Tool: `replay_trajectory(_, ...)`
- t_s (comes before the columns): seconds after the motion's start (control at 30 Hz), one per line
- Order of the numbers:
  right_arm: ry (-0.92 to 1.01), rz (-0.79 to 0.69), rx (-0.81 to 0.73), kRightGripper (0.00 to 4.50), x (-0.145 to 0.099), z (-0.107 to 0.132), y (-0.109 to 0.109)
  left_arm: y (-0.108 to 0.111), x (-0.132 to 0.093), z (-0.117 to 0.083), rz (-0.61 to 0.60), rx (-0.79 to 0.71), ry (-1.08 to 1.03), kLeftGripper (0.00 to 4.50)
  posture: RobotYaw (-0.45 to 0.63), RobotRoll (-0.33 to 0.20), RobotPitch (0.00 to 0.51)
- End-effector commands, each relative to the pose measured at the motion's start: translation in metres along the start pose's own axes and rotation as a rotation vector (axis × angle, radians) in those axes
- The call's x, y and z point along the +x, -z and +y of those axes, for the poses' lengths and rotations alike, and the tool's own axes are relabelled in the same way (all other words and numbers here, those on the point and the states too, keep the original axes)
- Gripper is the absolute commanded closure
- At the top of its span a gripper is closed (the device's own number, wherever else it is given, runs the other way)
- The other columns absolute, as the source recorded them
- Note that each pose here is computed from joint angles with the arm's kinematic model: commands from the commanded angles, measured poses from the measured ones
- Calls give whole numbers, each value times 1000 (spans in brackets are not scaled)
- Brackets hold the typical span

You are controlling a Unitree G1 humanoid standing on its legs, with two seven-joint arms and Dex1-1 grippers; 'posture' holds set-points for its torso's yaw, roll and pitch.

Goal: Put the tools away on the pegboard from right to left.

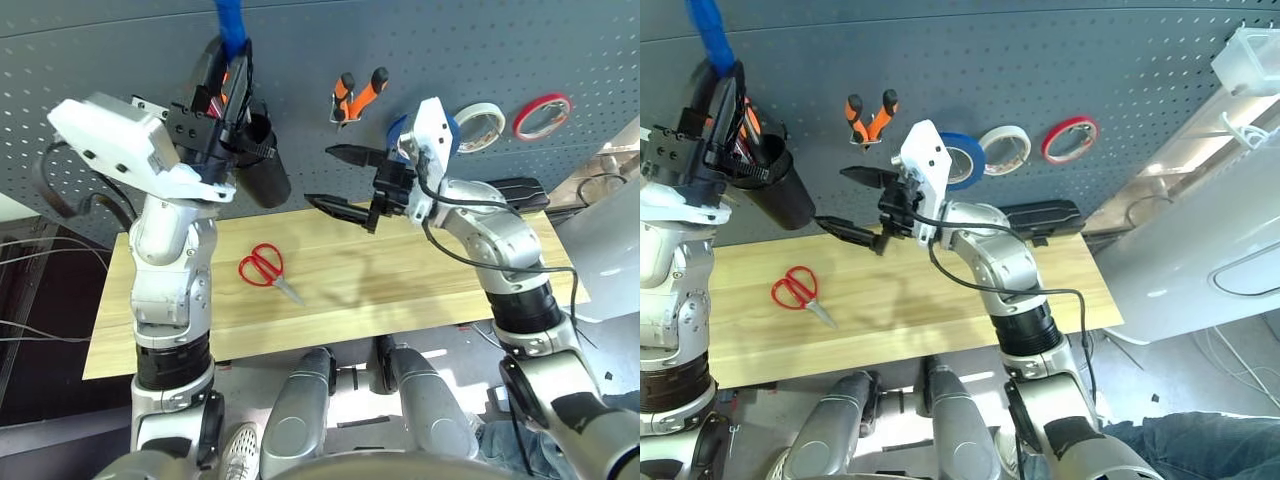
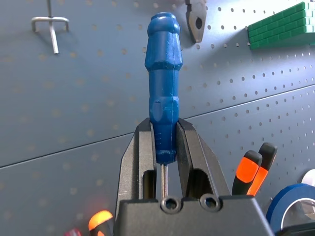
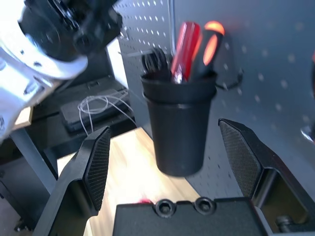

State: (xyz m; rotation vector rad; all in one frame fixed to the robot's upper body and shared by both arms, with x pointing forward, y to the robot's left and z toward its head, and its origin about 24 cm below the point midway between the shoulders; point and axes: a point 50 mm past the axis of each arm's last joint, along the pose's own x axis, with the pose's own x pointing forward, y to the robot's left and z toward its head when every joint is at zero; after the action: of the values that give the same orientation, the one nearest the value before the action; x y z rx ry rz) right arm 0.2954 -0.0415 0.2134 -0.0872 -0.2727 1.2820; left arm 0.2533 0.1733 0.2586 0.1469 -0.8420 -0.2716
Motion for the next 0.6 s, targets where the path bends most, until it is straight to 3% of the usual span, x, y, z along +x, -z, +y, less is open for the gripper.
replay_trajectory(0.03,9,-36,-1,0,4,-1,-4,3,-2,0,17,-28,-11,4041,41,0,231)
replay_trajectory(0.2,28,-64,-10,0,9,-5,-6,24,-9,7,107,-23,-80,4041,43,0,225)
replay_trajectory(0.43,34,-61,-15,0,9,-3,-4,66,-28,-2,319,-87,-43,4041,32,0,224)
replay_trajectory(0.53,48,-12,-20,0,4,-4,4,61,-25,-3,278,-19,12,3036,24,0,226)
replay_trajectory(0.6,75,107,-24,0,-7,-8,24,44,-16,-13,173,46,138,2388,25,0,227)
